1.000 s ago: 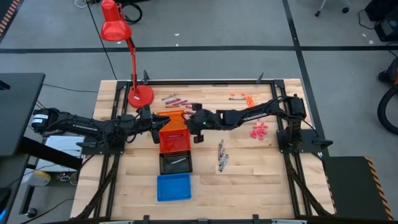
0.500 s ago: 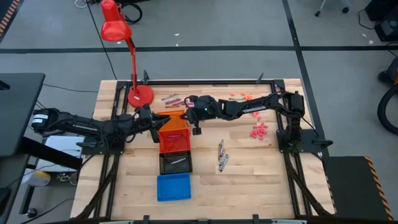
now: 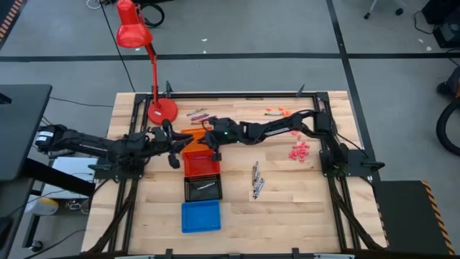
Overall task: Sort crayons
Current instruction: Put the orange crayon into the orange basket
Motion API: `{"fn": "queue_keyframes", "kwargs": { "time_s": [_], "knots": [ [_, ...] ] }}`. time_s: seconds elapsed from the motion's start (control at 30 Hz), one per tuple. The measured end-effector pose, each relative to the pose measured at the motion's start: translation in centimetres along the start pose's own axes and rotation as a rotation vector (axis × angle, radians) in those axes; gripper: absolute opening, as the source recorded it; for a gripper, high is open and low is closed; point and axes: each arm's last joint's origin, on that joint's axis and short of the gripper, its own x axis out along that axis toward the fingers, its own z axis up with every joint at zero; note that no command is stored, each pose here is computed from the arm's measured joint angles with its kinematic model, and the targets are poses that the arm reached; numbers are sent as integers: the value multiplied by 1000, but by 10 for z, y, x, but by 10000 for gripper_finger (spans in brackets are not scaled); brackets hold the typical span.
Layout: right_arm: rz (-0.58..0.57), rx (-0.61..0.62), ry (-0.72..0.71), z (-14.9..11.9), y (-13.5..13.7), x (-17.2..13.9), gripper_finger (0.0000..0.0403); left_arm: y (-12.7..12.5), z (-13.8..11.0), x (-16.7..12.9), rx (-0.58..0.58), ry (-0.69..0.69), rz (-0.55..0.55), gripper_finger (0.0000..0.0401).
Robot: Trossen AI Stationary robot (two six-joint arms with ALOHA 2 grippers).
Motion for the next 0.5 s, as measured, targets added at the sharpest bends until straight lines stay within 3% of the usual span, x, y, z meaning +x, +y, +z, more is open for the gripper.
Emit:
{"fn": "queue_keyframes", "kwargs": {
  "time_s": [0.3,0.5],
  "knots": [
    [-11,40,209,-9,-1,25,38,3,2,-8,3,25,20,71],
    [-5,51,226,-8,-1,23,80,3,0,-8,-8,40,23,71]
  ]
}}
